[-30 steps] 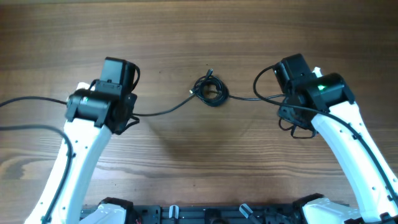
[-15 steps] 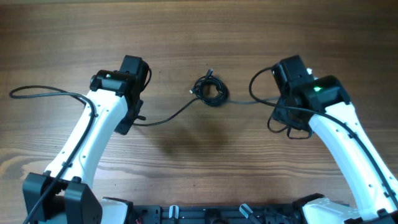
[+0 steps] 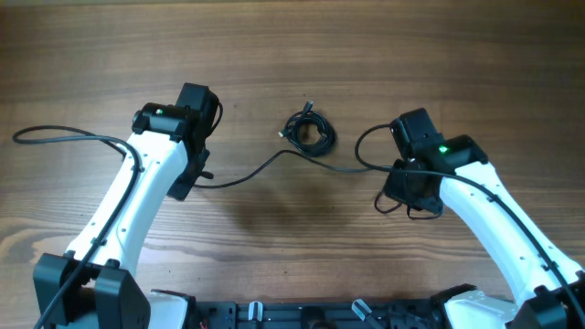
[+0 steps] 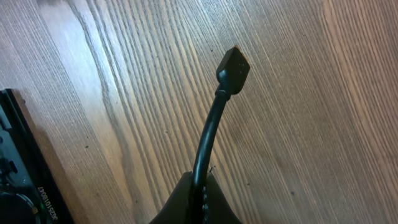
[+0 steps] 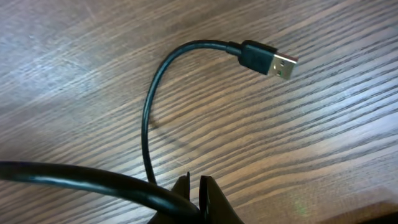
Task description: Untangle cables
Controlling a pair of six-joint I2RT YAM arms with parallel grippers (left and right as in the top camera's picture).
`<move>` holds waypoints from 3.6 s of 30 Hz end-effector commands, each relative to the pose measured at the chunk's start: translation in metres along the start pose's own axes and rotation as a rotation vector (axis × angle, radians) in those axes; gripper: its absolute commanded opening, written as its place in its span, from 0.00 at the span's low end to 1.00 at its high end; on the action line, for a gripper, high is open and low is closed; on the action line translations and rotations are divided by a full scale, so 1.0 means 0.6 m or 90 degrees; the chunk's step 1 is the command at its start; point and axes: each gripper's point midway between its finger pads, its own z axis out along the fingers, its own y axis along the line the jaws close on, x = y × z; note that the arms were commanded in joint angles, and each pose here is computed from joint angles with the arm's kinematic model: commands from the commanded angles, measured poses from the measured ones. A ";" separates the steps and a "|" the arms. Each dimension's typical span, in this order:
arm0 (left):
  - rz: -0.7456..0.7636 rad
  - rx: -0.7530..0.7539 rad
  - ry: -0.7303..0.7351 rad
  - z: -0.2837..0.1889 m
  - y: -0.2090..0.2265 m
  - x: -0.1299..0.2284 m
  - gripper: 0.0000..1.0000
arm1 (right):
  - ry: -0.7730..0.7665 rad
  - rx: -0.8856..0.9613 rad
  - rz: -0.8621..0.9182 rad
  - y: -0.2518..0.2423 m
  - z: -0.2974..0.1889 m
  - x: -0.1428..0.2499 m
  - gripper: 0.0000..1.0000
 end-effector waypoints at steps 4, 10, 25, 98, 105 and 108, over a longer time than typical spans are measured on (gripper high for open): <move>0.020 -0.039 0.011 0.034 0.022 0.019 0.04 | 0.003 -0.007 0.004 0.002 0.006 0.001 0.11; 0.020 -0.040 -0.001 0.045 0.023 0.018 0.04 | 0.004 -0.007 -0.001 0.001 0.006 0.002 0.28; 0.016 -0.030 -0.003 0.045 0.016 0.016 0.04 | -0.072 -0.123 -0.069 0.040 -0.103 -0.095 1.00; 0.013 -0.030 -0.055 0.044 0.014 -0.008 0.04 | -0.219 0.099 0.305 -0.226 -0.086 -0.224 0.04; -0.024 -0.057 -0.087 0.050 0.033 -0.044 0.04 | -0.383 0.101 0.351 -0.267 -0.129 -0.317 0.04; -0.052 -0.069 -0.081 0.058 0.045 -0.059 0.04 | -0.398 0.093 0.350 -0.265 -0.134 -0.327 0.04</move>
